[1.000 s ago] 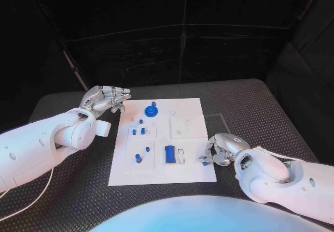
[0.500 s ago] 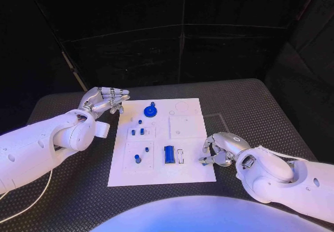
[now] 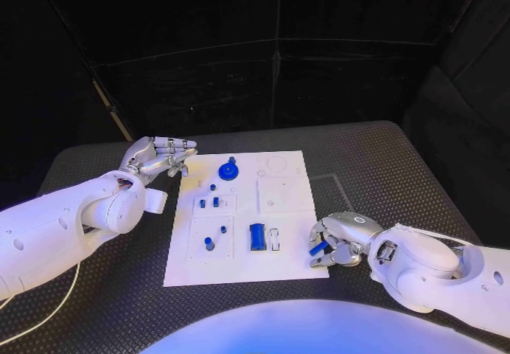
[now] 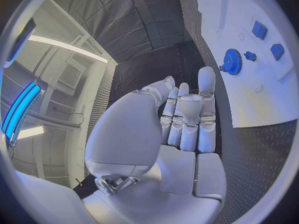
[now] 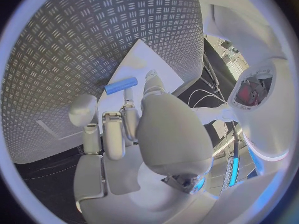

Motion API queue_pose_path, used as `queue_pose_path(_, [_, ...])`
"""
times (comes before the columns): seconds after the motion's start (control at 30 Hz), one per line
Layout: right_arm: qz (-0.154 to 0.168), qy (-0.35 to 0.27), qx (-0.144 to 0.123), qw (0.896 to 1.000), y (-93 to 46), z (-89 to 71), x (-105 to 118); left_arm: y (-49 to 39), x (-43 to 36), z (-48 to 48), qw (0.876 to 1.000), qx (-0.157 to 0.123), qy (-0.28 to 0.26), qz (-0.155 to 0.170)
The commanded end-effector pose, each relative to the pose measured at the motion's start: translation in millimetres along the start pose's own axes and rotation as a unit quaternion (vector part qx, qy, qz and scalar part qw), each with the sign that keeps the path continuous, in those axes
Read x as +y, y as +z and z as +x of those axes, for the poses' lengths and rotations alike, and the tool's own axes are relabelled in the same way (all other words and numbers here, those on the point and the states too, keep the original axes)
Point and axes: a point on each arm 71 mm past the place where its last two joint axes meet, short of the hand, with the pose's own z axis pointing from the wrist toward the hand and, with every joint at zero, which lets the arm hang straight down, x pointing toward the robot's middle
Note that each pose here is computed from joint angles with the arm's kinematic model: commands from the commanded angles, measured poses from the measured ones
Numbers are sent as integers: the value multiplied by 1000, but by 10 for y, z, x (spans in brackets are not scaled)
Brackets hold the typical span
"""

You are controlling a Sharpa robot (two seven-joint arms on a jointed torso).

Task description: Assemble the parts on the task board

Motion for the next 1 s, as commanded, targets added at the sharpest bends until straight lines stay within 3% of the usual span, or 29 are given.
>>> queue_pose_path(0.03, [-24,-45,31,998,-11,35,29,4,-3,14,1000,5,-4,2])
queue_pose_path(0.47, [-36,-105,6,994,-5,3,45,-4,24,14,1000,6,-5,-2])
queue_pose_path(1.0, [-43,-116,5,992,0,4,44,-12,29,9,1000,6,-5,-4])
